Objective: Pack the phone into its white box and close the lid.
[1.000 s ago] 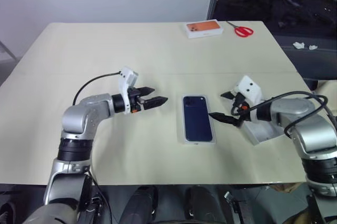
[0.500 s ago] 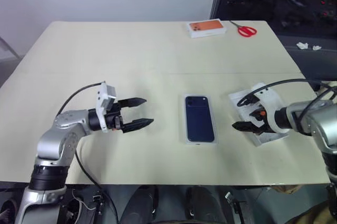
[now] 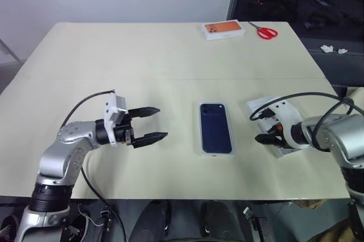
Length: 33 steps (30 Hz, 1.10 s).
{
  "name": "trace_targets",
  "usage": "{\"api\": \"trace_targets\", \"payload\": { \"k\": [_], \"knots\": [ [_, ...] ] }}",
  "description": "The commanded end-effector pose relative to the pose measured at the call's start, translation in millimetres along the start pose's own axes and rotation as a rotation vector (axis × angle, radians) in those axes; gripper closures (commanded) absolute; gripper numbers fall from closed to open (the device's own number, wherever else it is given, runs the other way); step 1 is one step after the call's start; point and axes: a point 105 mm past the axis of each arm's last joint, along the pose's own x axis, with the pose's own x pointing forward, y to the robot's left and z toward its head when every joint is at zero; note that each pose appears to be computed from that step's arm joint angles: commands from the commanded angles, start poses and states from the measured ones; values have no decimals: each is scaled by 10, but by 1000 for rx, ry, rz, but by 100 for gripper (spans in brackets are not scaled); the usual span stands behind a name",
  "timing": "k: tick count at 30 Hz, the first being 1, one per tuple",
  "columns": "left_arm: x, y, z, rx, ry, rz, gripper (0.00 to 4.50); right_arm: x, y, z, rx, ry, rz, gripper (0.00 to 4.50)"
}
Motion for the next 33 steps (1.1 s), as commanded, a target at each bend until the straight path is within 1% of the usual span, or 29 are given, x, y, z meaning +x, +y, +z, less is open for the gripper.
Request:
{"api": "trace_targets", "payload": {
  "k": [1, 2, 6, 9, 11, 12, 15, 16, 18, 19, 21, 22, 23, 24, 26, 29, 33],
  "knots": [
    [41, -13, 144, 55, -28, -10, 0, -6, -25, 6, 12, -13, -22, 393],
    [45, -12, 151, 57, -29, -10, 0, -4, -28, 6, 14, -13, -24, 445],
    [49, 5, 170, 65, -30, -4, 0, 33, -14, 2, 39, -20, -21, 445],
    [36, 31, 187, 63, -39, 12, 0, 15, 27, 230, 88, -127, 11, 445],
    [18, 56, 209, 54, -50, 26, 0, -30, 34, 450, 152, -230, 44, 445],
    [3, 81, 230, 53, -61, 39, 0, -82, 73, 615, 190, -309, 97, 445],
    [-26, 129, 276, 51, -82, 66, 0, -181, 143, 920, 312, -464, 241, 445],
    [-38, 142, 293, 50, -88, 71, 0, -239, 181, 1046, 360, -528, 320, 445],
    [-60, 160, 314, 47, -91, 76, 0, -359, 301, 1215, 378, -611, 454, 445],
    [-71, 165, 329, 48, -95, 79, 0, -424, 394, 1312, 405, -654, 567, 445],
    [-87, 175, 359, 50, -106, 86, 0, -532, 509, 1441, 449, -712, 718, 445],
    [-96, 184, 376, 48, -114, 92, 0, -553, 575, 1474, 477, -714, 799, 445],
    [-115, 197, 404, 54, -125, 101, 0, -572, 708, 1485, 484, -710, 902, 445],
    [-134, 208, 426, 59, -134, 108, 0, -584, 822, 1474, 482, -703, 970, 445],
    [-161, 223, 452, 70, -140, 120, 0, -601, 979, 1435, 481, -697, 1043, 445],
    [-190, 236, 455, 76, -140, 135, 0, -441, 1327, 1213, 544, -593, 1173, 445],
    [-189, 212, 443, 75, -140, 138, 0, -391, 1505, 1110, 661, -517, 1228, 445]
  ]
}}
